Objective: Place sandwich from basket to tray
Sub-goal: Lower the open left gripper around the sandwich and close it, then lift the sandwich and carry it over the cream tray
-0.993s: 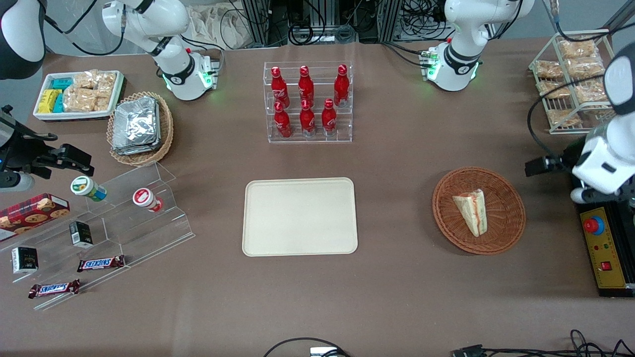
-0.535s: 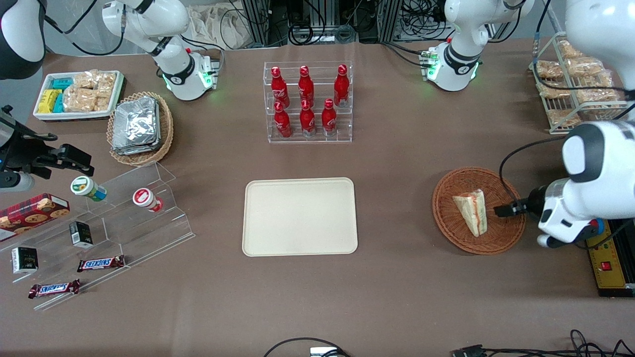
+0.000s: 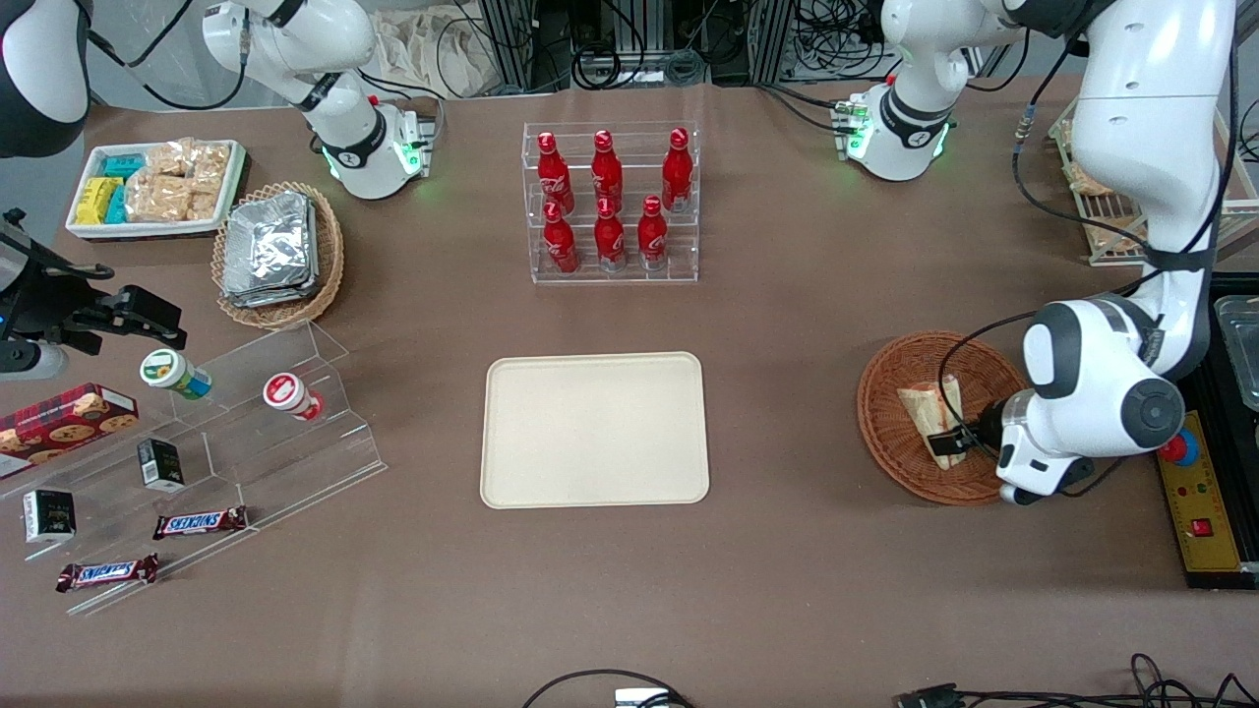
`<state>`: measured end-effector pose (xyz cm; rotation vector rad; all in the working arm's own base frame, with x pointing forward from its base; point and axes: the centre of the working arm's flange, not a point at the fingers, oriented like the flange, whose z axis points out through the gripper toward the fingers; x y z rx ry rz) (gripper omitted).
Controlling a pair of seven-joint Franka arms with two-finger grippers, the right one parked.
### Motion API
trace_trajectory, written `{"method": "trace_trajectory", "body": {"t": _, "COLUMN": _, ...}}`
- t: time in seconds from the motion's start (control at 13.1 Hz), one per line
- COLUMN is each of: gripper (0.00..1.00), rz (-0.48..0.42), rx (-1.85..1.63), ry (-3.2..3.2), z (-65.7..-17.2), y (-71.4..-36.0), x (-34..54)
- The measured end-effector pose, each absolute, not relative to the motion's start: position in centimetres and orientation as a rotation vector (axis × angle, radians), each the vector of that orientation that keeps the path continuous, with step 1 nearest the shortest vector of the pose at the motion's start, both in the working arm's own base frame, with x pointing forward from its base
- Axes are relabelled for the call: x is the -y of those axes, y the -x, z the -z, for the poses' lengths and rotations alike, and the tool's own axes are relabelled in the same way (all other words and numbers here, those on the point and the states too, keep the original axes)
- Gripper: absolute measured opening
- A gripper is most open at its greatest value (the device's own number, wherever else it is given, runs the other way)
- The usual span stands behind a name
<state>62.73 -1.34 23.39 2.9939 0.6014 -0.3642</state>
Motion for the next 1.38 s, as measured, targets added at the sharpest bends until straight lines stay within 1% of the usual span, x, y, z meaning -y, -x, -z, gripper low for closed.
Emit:
{"method": "trace_trajectory", "body": {"t": 0.15, "gripper": 1.00, "rz": 0.392, "rx": -0.613, "ry": -2.987, "z": -22.6, "y": -62.4, "x": 2.4}}
{"method": "trace_trajectory", "body": {"t": 0.23, "gripper": 0.96, "rz": 0.407, "rx": -0.607, "ry": -2.985, "z": -22.2, "y": -62.2, "x": 3.0}}
{"method": "trace_trajectory", "body": {"t": 0.31, "gripper": 0.96, "rz": 0.420, "rx": -0.598, "ry": -2.984, "z": -21.8, "y": -62.0, "x": 3.7}}
{"method": "trace_trajectory", "body": {"t": 0.38, "gripper": 0.86, "rz": 0.430, "rx": -0.592, "ry": -2.983, "z": -21.4, "y": -61.9, "x": 4.1}}
{"method": "trace_trajectory", "body": {"t": 0.53, "gripper": 0.60, "rz": 0.441, "rx": -0.585, "ry": -2.983, "z": -21.5, "y": -61.9, "x": 4.4}}
{"method": "trace_trajectory", "body": {"t": 0.61, "gripper": 0.50, "rz": 0.444, "rx": -0.576, "ry": -2.982, "z": -22.1, "y": -62.0, "x": 4.7}}
{"method": "trace_trajectory", "body": {"t": 0.69, "gripper": 0.42, "rz": 0.446, "rx": -0.556, "ry": -2.981, "z": -23.3, "y": -62.2, "x": 5.4}}
{"method": "trace_trajectory", "body": {"t": 0.76, "gripper": 0.38, "rz": 0.447, "rx": -0.526, "ry": -2.980, "z": -25.2, "y": -62.5, "x": 6.3}}
{"method": "trace_trajectory", "body": {"t": 0.92, "gripper": 0.35, "rz": 0.437, "rx": -0.450, "ry": -2.979, "z": -30.8, "y": -63.5, "x": 8.6}}
{"method": "trace_trajectory", "body": {"t": 0.99, "gripper": 0.31, "rz": 0.419, "rx": -0.404, "ry": -2.976, "z": -33.9, "y": -64.1, "x": 10.0}}
{"method": "trace_trajectory", "body": {"t": 1.07, "gripper": 0.24, "rz": 0.389, "rx": -0.352, "ry": -2.970, "z": -36.7, "y": -64.6, "x": 11.7}}
{"method": "trace_trajectory", "body": {"t": 1.15, "gripper": 0.20, "rz": 0.350, "rx": -0.285, "ry": -2.969, "z": -38.6, "y": -65.1, "x": 13.4}}
{"method": "trace_trajectory", "body": {"t": 1.3, "gripper": 0.20, "rz": 0.277, "rx": -0.061, "ry": -3.008, "z": -40.2, "y": -65.4, "x": 17.5}}
{"method": "trace_trajectory", "body": {"t": 1.38, "gripper": 0.20, "rz": 0.263, "rx": 0.044, "ry": -3.018, "z": -39.9, "y": -65.4, "x": 19.6}}
